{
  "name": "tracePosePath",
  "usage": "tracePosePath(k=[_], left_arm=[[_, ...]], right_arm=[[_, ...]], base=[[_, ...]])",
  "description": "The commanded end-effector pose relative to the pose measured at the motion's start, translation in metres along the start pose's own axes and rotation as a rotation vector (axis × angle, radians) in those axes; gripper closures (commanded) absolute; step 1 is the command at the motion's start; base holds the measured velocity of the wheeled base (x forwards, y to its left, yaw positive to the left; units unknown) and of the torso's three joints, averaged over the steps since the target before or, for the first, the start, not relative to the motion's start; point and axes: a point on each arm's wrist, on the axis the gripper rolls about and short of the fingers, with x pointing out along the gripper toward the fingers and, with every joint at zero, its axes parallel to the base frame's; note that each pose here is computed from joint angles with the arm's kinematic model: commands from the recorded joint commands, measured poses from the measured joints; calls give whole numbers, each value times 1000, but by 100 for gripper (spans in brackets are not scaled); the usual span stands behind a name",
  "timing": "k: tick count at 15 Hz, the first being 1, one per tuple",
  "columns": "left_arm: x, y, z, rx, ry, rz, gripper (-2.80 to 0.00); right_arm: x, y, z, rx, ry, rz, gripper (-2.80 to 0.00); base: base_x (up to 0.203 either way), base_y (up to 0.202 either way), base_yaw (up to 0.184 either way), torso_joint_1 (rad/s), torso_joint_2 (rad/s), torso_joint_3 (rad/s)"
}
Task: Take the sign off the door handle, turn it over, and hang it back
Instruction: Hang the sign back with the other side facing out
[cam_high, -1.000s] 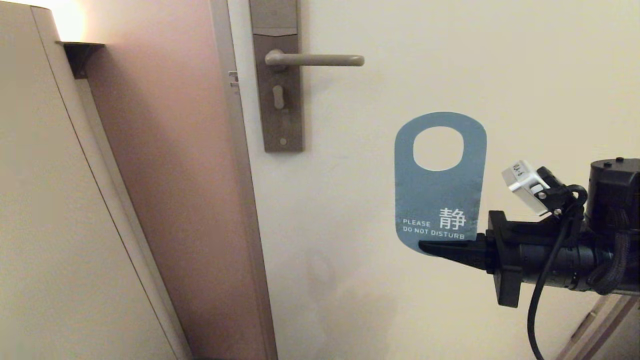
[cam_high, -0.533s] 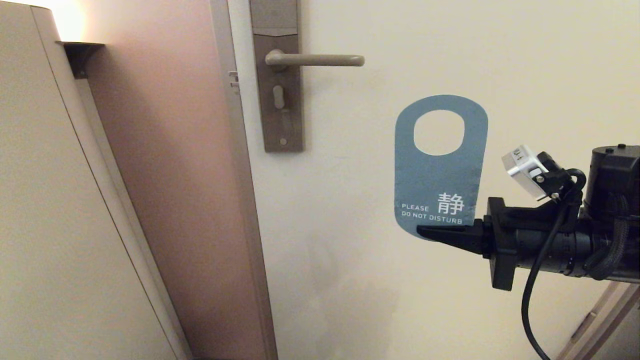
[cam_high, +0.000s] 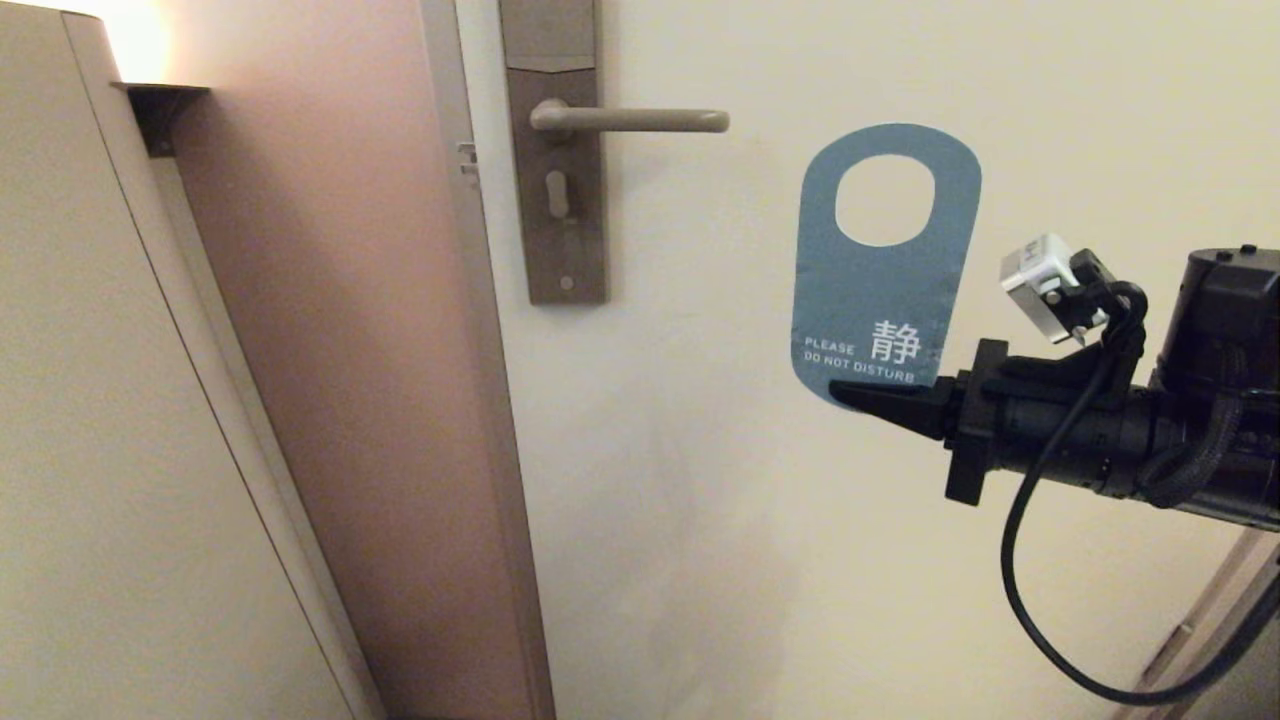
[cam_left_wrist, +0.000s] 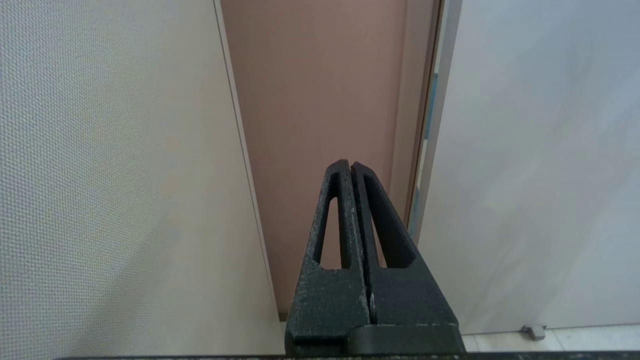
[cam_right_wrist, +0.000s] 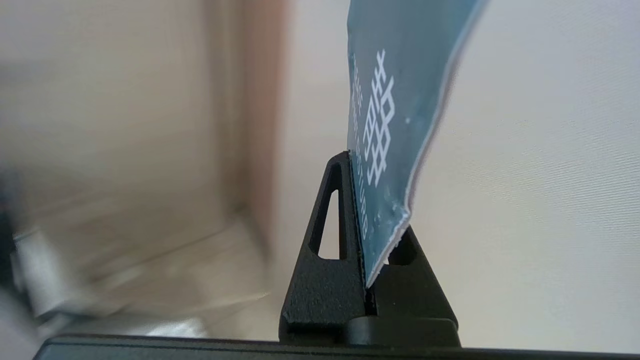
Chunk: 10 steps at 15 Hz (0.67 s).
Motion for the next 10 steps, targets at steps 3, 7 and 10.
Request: tracePosePath(k=[3, 7, 10], left_arm=[[0, 0, 0, 0, 0, 0, 0], [0, 0, 0, 0, 0, 0, 0], [0, 0, 0, 0, 0, 0, 0]], right_arm=[[11, -7, 5, -10, -10, -31, 0], [11, -10, 24, 2, 12, -28, 0], [11, -10, 42, 19, 46, -25, 0]], base=[[0, 0, 0, 0, 0, 0], [0, 0, 0, 0, 0, 0], [0, 0, 0, 0, 0, 0]])
